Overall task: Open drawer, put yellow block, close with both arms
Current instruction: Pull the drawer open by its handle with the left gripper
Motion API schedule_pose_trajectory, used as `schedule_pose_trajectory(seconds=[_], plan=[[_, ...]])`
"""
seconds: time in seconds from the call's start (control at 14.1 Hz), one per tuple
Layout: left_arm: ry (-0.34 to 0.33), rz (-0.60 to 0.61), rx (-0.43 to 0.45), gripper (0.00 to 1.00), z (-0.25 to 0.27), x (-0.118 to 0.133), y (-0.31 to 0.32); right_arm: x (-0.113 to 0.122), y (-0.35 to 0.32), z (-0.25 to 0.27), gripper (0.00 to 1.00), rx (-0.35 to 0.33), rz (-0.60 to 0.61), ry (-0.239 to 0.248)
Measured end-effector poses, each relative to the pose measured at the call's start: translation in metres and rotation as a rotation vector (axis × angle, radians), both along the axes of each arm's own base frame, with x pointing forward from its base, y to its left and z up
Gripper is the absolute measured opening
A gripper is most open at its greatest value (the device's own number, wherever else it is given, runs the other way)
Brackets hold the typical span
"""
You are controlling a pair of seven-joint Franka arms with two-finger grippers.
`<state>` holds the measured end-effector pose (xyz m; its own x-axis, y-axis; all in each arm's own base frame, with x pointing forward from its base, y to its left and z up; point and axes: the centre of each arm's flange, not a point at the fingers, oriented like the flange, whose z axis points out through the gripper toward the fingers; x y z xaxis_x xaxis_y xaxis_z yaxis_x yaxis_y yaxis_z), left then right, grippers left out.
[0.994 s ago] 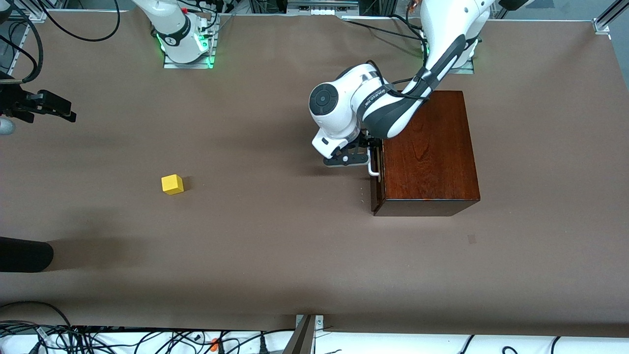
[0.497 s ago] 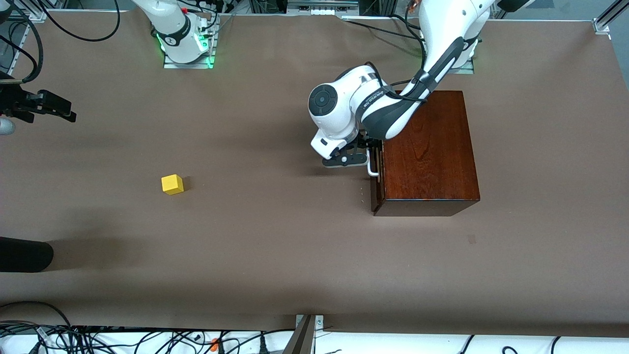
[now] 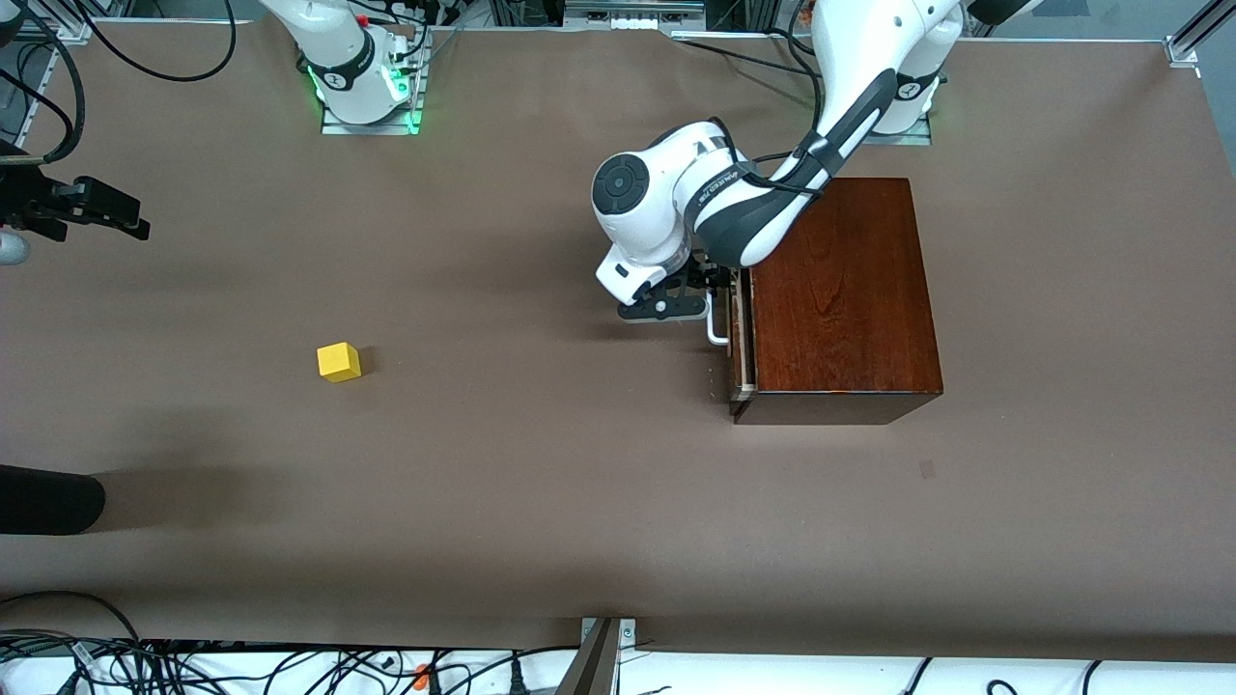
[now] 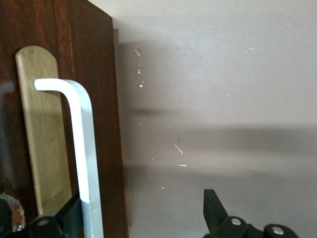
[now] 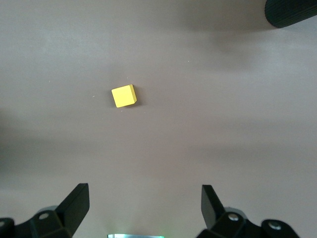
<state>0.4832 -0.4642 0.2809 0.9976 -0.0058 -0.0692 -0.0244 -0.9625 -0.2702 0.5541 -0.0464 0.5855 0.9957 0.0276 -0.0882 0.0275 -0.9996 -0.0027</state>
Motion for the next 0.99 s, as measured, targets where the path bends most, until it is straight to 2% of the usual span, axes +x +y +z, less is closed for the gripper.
schedule_pose_trajectory(seconds=[0.78,0.99], plan=[[-0.022,-0.017,-0.039,1.0,0.001,-0.01,-0.046,0.0,0.0,0.0,1.0,0.0,0.0,0.0],[-0.04,-0.023,-0.086,1.0,0.006,-0.013,-0.069,0.0,0.0,0.0,1.0,0.0,0.0,0.0]])
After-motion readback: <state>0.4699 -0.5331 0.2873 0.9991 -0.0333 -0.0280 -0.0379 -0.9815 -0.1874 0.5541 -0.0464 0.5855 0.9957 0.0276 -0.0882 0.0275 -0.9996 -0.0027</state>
